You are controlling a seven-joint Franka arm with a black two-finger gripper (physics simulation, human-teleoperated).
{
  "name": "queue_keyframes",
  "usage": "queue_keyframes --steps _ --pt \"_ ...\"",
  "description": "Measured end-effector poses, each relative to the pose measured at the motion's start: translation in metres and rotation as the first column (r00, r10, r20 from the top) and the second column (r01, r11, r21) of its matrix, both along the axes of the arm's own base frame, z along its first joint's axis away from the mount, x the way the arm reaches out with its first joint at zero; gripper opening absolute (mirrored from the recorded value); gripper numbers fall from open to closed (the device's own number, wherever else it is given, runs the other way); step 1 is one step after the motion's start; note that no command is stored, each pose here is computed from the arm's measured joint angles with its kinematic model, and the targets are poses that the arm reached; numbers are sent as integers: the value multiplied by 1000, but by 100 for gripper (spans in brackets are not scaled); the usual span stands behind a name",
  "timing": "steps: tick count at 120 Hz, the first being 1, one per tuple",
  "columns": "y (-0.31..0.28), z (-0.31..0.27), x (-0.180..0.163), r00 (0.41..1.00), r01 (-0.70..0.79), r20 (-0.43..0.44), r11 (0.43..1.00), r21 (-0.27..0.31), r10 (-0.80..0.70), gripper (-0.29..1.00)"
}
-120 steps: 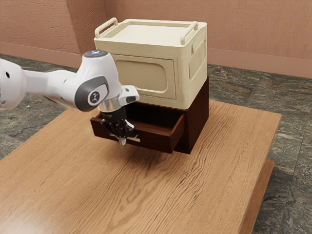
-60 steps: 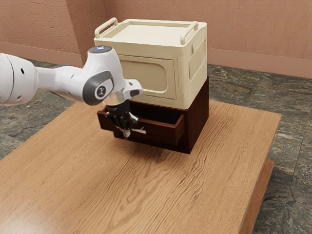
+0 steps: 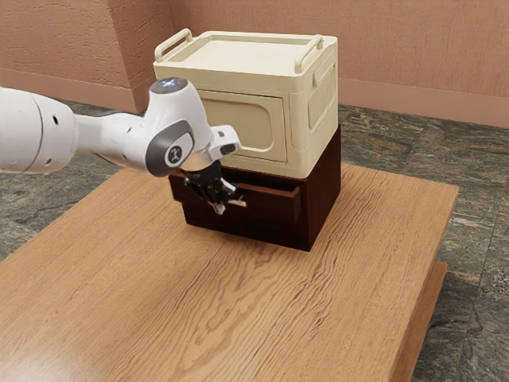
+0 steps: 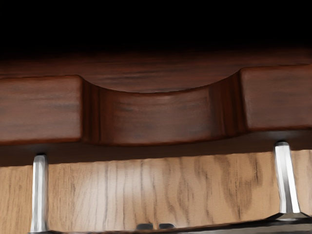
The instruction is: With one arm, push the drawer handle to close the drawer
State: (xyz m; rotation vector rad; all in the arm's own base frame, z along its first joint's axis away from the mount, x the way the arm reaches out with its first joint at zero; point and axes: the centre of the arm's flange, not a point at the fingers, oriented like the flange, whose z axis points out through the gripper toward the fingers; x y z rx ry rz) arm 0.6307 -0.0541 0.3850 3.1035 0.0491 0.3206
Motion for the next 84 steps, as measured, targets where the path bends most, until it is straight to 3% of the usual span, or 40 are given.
queue_keyframes --steps 84 --pt "-11 0 30 995 32 98 999 0 -32 -8"
